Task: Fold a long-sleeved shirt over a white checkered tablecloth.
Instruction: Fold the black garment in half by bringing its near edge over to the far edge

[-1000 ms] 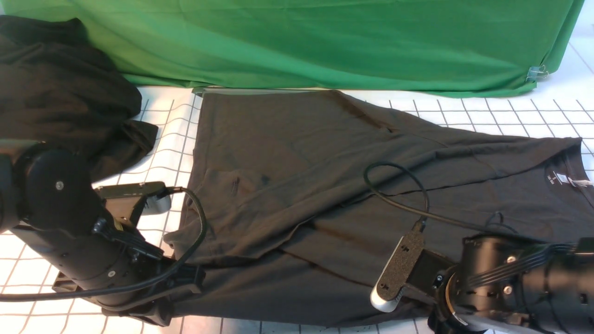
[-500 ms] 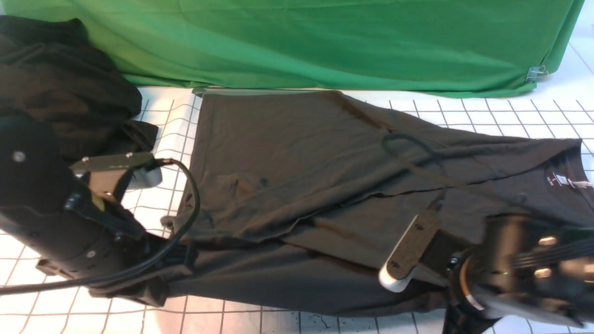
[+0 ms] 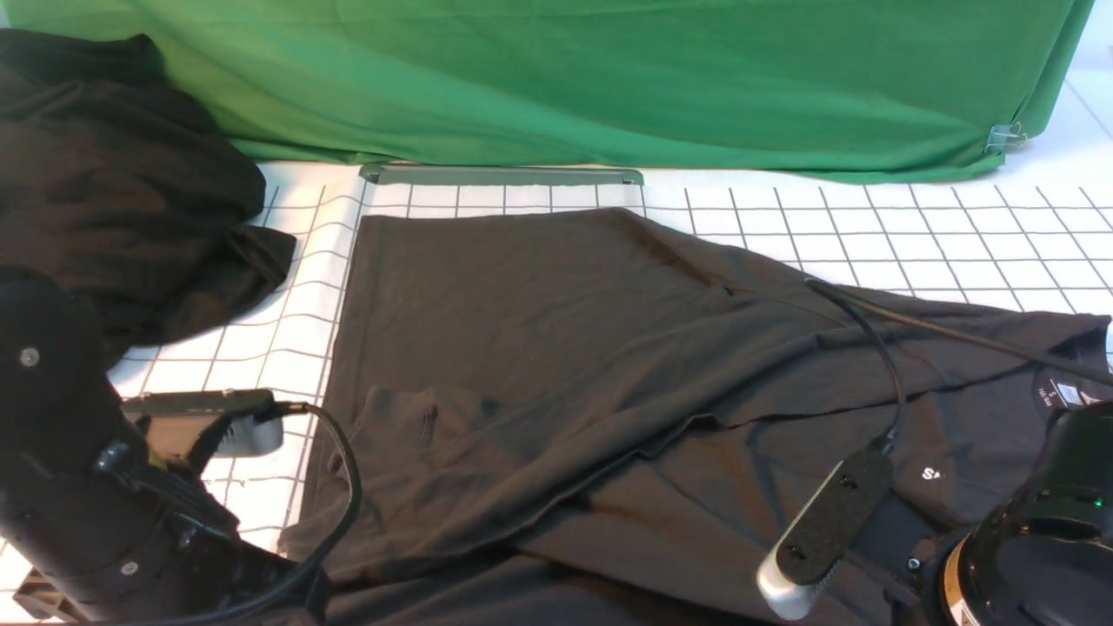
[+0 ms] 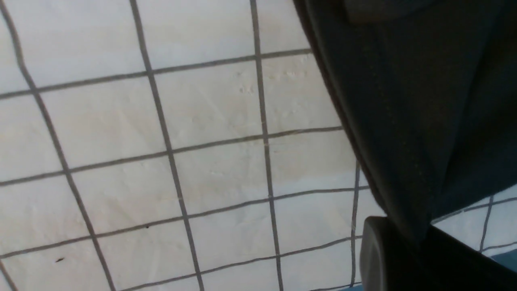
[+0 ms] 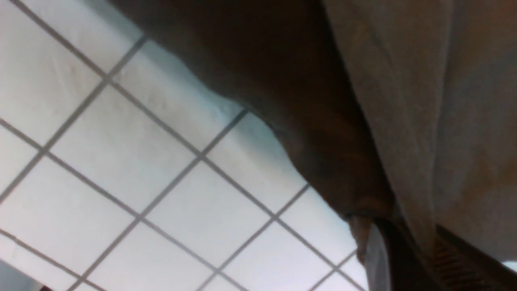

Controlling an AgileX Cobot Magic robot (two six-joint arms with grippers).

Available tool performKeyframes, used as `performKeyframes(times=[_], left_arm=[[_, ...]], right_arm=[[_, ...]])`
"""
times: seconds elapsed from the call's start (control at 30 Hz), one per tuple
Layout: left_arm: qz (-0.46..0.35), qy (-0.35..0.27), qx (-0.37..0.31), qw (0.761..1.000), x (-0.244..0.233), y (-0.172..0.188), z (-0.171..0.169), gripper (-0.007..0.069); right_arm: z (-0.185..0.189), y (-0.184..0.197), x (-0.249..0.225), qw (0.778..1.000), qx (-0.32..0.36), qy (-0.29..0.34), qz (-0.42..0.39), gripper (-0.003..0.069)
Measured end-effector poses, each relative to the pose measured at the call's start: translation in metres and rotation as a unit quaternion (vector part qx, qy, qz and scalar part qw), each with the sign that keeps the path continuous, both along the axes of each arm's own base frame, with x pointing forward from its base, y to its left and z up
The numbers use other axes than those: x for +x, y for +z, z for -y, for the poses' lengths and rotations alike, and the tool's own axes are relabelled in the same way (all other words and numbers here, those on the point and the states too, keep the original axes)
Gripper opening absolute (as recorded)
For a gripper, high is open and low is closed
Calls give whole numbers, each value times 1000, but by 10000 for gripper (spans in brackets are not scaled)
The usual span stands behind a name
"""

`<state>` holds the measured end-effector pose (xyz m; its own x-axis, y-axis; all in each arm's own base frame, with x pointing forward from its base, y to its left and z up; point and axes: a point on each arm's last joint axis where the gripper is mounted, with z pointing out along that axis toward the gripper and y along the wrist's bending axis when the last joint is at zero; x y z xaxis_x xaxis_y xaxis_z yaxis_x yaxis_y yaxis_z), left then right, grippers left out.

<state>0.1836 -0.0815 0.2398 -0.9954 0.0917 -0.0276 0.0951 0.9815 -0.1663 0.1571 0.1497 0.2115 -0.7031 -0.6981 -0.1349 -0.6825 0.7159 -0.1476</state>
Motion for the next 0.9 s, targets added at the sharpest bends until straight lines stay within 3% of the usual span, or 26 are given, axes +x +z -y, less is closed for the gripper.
performKeyframes(times=[0.27, 0.4, 0.9], left_arm=[[61, -2, -17, 998, 25, 39, 6, 15], [79, 45, -35, 995, 61, 50, -1, 15], [96, 126, -107, 982, 203, 44, -29, 15]], right_arm=[[-4, 44, 36, 998, 32, -13, 58, 17], [10, 52, 79, 996, 25, -43, 72, 15], [9, 66, 224, 988, 63, -94, 109, 14]])
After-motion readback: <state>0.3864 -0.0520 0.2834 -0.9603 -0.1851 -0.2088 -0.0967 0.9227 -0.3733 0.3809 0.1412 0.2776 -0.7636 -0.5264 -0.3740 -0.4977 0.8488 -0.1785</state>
